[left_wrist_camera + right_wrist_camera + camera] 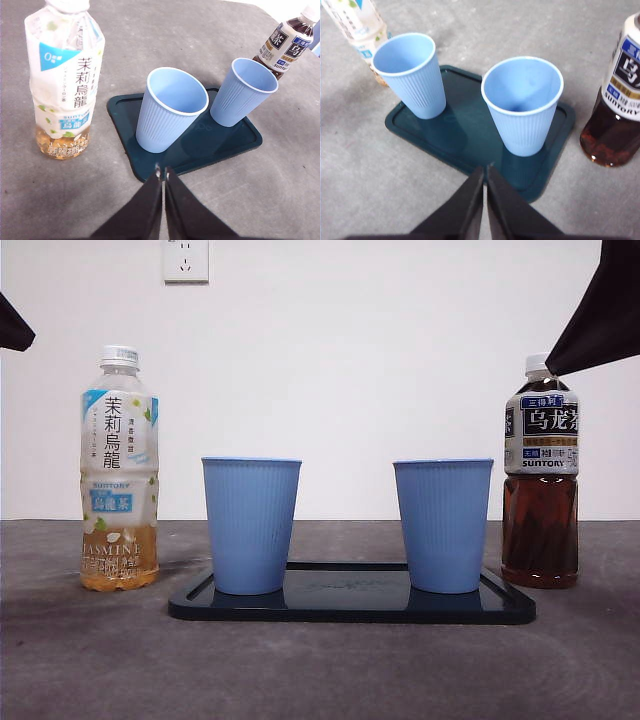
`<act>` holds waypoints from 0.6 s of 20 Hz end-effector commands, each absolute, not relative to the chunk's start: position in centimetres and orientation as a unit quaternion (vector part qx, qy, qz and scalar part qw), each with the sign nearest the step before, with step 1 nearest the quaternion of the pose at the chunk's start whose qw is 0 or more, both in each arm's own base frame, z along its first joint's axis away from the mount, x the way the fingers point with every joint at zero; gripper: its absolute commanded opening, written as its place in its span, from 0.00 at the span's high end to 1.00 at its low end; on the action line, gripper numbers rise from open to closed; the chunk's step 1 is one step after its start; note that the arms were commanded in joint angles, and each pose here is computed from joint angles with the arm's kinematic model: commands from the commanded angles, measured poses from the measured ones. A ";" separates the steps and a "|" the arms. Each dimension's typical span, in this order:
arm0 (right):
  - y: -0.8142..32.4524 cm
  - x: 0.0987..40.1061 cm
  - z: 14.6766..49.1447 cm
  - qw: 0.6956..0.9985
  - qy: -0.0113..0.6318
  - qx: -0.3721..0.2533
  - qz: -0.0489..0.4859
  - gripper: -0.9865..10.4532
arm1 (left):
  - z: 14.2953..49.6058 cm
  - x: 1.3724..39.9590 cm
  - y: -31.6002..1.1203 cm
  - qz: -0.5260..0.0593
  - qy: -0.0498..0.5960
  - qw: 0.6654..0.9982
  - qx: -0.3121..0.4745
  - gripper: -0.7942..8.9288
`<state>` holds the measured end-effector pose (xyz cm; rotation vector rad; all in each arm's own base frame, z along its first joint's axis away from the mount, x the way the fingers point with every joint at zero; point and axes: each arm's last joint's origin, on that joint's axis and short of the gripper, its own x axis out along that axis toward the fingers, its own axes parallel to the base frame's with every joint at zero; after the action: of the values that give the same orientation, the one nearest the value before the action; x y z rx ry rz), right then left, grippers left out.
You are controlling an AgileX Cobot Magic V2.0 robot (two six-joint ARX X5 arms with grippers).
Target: Pour the drink into the cup
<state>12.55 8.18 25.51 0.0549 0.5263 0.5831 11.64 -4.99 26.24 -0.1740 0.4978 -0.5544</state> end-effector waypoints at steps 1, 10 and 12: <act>8.3 12.6 25.6 0.925 0.248 0.033 0.287 0.91 | 26.8 11.7 -5.1 -0.276 0.233 0.928 -0.086 0.91; 8.4 12.7 25.7 0.926 0.243 0.035 0.288 0.91 | 27.5 10.0 -2.3 -0.191 0.071 0.976 0.070 0.91; 8.4 12.7 25.7 0.926 0.242 0.035 0.288 0.91 | 26.0 9.8 -1.3 -0.108 0.047 0.991 0.071 0.91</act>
<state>12.66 8.24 25.75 0.0624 0.4993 0.5869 9.70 -1.21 26.10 0.1118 0.0941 -0.2139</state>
